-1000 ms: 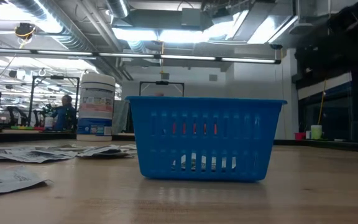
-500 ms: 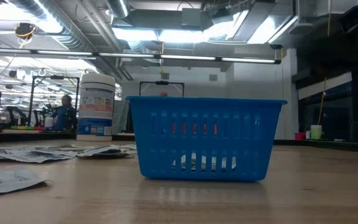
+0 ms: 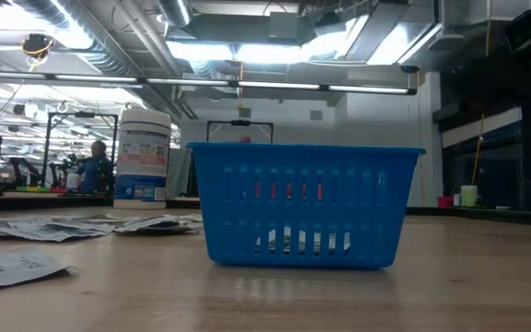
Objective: Pick & Place First Aid Supplies
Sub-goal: Put the gray towelette pack into the blue bin
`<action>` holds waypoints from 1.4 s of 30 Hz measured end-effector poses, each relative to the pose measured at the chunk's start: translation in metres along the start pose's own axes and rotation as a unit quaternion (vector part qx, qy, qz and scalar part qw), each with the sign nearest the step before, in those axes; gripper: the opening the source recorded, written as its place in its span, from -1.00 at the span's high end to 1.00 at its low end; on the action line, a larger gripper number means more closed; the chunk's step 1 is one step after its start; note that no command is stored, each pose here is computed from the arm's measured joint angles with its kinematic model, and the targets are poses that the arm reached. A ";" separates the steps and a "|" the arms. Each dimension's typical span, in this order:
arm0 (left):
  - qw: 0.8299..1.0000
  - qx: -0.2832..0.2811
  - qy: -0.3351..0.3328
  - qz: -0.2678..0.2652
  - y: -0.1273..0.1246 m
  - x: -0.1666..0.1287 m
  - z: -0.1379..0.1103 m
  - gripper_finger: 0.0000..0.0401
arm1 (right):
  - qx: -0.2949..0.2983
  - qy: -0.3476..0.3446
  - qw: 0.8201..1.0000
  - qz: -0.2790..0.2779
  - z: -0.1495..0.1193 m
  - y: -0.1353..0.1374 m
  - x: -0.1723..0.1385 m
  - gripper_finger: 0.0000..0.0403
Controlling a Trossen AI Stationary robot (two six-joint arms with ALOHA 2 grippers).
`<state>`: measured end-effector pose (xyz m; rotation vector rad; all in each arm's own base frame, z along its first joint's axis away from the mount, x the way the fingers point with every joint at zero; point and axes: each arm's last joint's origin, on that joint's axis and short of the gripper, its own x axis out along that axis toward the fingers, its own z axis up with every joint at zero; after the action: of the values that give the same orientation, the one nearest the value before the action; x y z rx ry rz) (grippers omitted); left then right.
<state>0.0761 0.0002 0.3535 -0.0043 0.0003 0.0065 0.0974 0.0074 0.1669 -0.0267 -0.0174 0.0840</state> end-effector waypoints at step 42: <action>0.991 -0.094 -0.022 -0.094 -0.005 0.004 0.007 0.96 | 0.000 0.000 1.000 0.000 0.000 0.000 0.000 0.03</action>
<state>0.0803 -0.0051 0.3602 -0.1925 -0.0443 -0.1824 0.0974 0.0074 0.1670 -0.0271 -0.0177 0.0833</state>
